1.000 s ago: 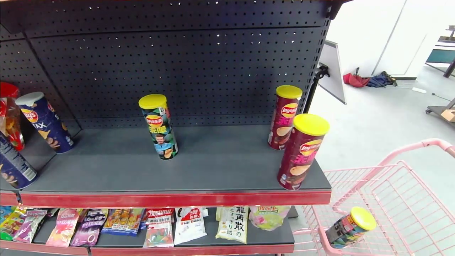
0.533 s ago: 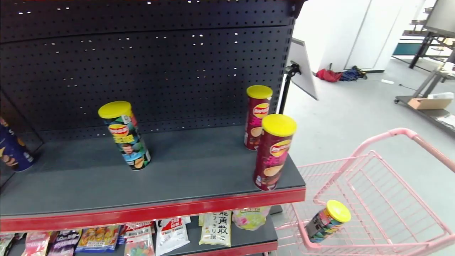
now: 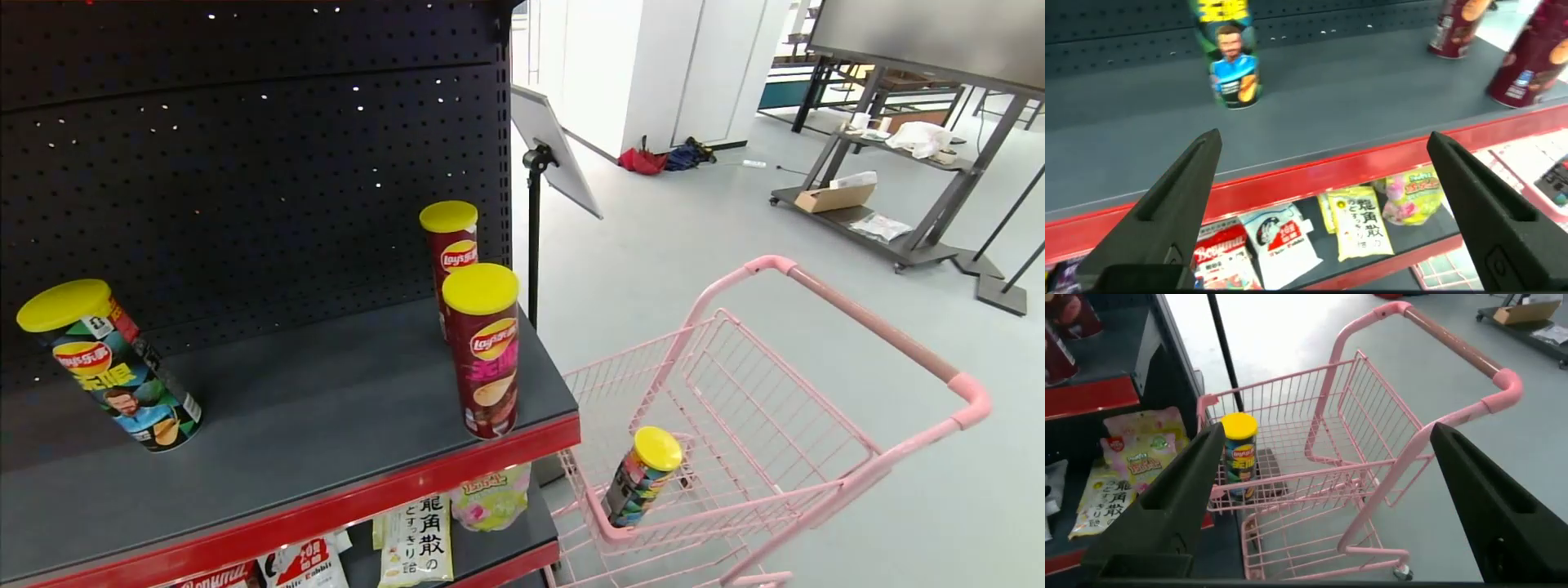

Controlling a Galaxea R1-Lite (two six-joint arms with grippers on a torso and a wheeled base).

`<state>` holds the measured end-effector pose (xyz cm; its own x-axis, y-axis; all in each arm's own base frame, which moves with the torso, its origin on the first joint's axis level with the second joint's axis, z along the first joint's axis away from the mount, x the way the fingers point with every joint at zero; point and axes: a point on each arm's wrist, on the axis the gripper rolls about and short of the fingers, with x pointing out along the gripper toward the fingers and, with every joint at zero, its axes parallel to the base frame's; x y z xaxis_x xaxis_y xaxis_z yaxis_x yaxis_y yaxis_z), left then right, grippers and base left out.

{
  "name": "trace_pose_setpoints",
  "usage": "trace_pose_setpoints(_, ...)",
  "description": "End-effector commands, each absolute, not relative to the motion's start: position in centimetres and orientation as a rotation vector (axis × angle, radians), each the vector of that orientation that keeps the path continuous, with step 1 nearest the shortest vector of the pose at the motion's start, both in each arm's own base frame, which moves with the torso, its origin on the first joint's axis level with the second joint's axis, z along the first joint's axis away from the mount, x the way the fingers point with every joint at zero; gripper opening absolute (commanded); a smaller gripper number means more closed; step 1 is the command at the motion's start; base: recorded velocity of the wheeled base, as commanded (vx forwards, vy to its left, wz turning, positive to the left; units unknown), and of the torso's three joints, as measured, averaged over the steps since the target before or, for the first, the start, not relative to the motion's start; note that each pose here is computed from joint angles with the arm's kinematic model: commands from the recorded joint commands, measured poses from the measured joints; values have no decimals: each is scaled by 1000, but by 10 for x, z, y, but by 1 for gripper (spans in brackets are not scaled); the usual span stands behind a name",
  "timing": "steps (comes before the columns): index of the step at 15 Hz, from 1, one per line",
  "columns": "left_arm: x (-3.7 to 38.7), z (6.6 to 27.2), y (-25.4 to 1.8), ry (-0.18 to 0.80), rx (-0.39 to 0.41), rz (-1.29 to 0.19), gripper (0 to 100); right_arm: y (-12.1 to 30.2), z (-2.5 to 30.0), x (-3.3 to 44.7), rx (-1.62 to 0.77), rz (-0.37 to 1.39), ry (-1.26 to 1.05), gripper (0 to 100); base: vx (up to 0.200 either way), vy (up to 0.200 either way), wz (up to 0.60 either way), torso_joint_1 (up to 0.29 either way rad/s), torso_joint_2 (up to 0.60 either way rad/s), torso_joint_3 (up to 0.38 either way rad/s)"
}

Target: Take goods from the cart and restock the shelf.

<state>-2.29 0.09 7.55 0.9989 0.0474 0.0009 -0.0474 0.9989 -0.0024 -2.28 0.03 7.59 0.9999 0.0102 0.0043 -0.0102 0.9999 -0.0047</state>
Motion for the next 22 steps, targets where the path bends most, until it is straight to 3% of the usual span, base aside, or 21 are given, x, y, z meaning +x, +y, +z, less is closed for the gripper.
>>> trace_pose_setpoints(1,-23,75,1,0,-3,48,100,0,76,-23,-6,9,-5,100,0,0,0,0,0,0)
trace_pose_setpoints(22,-23,75,1,0,-3,48,100,0,76,-23,-5,9,-5,100,0,0,0,-132,315,182)
